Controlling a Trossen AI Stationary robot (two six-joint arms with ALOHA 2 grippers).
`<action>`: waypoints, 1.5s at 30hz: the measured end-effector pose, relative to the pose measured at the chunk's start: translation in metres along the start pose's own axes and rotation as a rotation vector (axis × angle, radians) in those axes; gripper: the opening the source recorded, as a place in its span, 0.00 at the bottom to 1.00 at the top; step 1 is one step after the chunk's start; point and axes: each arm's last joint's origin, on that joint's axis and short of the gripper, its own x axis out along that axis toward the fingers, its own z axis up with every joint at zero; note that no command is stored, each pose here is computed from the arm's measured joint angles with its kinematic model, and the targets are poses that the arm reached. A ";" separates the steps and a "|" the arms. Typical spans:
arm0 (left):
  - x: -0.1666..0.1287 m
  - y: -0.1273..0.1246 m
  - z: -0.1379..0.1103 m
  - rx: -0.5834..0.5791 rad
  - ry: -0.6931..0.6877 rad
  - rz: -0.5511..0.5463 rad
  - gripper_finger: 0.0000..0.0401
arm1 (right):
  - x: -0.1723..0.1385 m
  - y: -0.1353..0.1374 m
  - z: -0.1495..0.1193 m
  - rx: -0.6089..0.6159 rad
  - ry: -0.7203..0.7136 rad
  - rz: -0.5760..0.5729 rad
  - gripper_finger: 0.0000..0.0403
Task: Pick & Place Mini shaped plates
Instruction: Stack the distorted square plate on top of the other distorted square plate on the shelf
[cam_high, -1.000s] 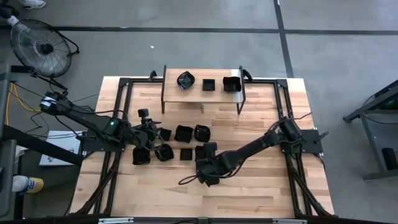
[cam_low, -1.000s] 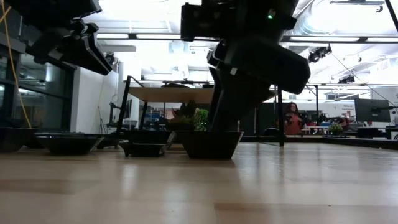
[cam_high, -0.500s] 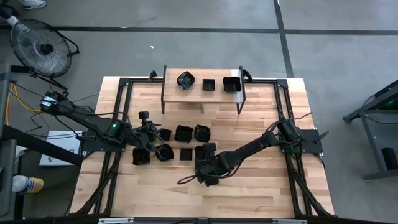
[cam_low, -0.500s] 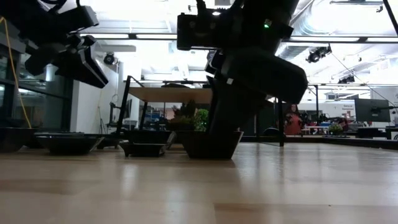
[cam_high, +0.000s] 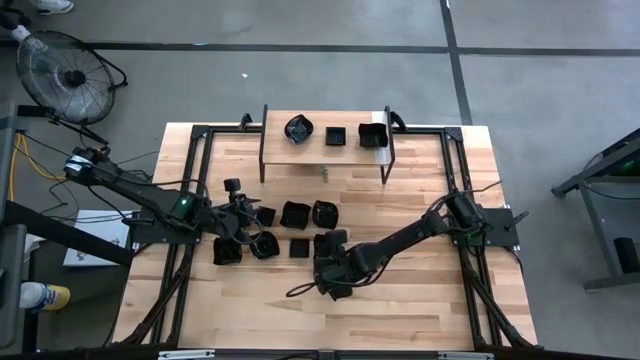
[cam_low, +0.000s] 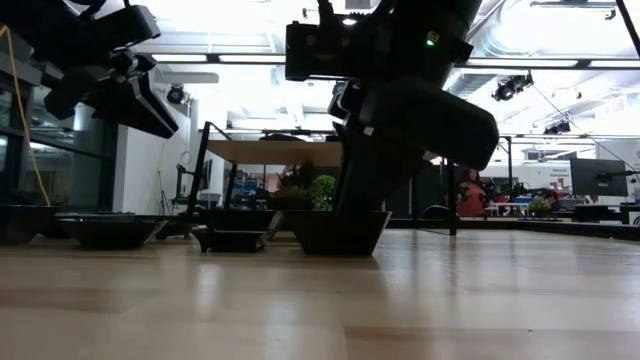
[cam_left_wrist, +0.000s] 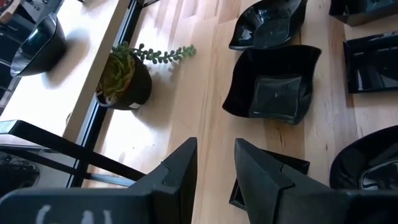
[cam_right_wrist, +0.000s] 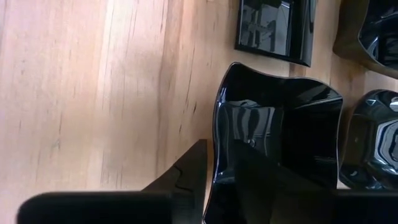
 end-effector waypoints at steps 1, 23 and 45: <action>0.000 0.000 0.000 0.000 0.000 0.001 0.26 | 0.000 0.000 0.000 0.000 0.000 -0.001 0.16; -0.023 0.018 0.006 -0.015 -0.169 -0.079 0.26 | -0.040 -0.020 -0.002 -0.005 -0.002 -0.090 0.00; -0.034 0.019 -0.051 0.002 -0.746 -0.287 0.26 | -0.073 -0.078 -0.010 -0.066 0.085 -0.249 0.00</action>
